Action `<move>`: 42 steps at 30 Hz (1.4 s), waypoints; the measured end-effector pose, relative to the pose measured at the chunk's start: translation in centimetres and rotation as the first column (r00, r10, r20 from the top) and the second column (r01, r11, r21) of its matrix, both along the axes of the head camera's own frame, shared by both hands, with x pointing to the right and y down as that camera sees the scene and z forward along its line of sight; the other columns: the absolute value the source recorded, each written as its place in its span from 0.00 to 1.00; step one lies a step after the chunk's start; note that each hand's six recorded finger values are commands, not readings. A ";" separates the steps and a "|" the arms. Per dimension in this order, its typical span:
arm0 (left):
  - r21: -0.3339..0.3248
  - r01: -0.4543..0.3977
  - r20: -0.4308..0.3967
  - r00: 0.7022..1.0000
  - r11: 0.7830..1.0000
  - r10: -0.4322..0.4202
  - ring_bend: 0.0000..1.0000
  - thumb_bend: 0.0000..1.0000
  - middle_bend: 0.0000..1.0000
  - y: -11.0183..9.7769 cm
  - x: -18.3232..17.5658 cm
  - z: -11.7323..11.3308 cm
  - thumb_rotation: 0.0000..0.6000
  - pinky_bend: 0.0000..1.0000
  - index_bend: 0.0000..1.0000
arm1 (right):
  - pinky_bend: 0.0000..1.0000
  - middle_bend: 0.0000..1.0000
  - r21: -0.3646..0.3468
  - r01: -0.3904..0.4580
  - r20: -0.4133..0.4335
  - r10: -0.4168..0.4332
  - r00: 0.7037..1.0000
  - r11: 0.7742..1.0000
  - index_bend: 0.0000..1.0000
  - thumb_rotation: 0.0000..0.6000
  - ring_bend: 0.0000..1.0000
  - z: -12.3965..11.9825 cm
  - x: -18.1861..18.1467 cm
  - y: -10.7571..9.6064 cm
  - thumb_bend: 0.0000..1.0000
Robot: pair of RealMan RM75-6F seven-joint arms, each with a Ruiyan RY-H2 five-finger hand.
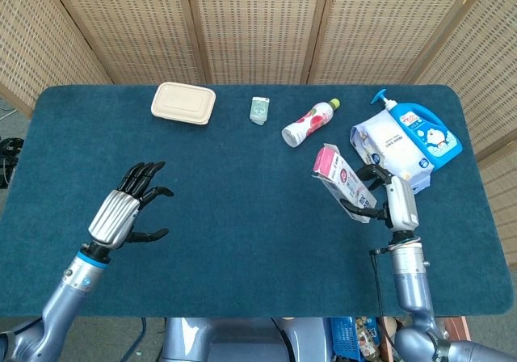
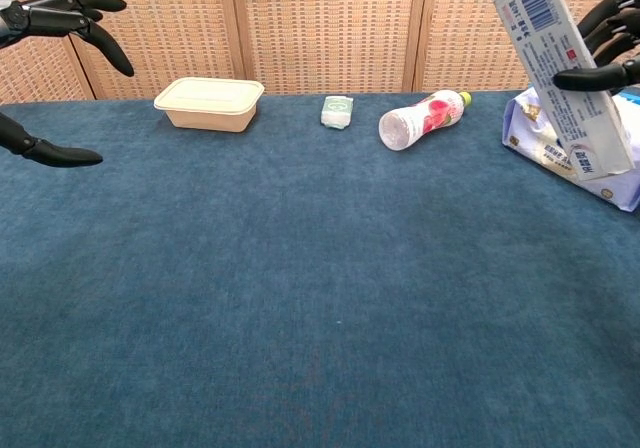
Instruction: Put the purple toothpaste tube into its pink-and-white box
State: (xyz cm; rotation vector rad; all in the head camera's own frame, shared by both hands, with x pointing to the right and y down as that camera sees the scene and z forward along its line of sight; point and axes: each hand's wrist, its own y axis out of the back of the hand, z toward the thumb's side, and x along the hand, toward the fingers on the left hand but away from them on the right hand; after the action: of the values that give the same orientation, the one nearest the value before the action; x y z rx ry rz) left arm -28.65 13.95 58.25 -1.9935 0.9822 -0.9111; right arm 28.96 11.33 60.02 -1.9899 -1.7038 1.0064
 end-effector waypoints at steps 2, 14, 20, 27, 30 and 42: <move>-0.003 0.005 0.011 1.000 1.000 -0.005 0.00 0.15 0.04 -0.1 -0.2 0.1 1.00 0.00 0.34 | 0.50 0.53 0.011 0.024 -0.048 -0.024 0.999 1.000 0.65 1.00 0.44 0.1 0.3 0.0 0.16; -0.016 0.024 0.070 0.997 1.000 -0.022 0.00 0.15 0.04 -0.4 -1.6 0.6 1.00 0.00 0.35 | 0.50 0.53 -0.010 0.229 -0.430 -0.211 0.878 0.973 0.65 1.00 0.44 1.5 2.0 2.0 0.16; -0.030 0.030 0.090 0.996 0.999 -0.028 0.00 0.15 0.04 -0.2 -2.3 1.1 1.00 0.00 0.35 | 0.50 0.53 -0.150 0.269 -0.489 -0.308 0.816 0.951 0.64 1.00 0.44 4.0 3.3 6.2 0.16; -0.028 0.031 0.100 0.995 0.999 -0.028 0.00 0.15 0.04 -0.2 -2.7 1.2 1.00 0.00 0.35 | 0.45 0.42 -0.221 0.255 -0.494 -0.334 0.803 0.941 0.55 1.00 0.31 5.8 4.2 8.0 0.14; -0.019 0.034 0.108 0.994 0.999 -0.031 0.00 0.15 0.04 -0.1 -3.0 1.1 1.00 0.00 0.35 | 0.40 0.31 -0.234 0.254 -0.491 -0.340 0.802 0.938 0.45 1.00 0.19 6.3 4.4 8.5 0.12; -0.032 0.102 0.128 0.987 0.994 -0.097 0.00 0.15 0.04 1.3 -6.1 1.5 1.00 0.00 0.34 | 0.13 0.00 -0.294 0.271 -0.416 -0.378 0.827 0.917 0.19 1.00 0.00 7.0 5.2 9.8 0.00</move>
State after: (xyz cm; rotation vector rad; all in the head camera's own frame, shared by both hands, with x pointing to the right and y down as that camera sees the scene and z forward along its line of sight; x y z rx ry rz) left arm -34.80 15.21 59.71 -1.9067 1.0069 -1.1044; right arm 34.18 21.15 67.06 -1.8733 -0.9882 1.4482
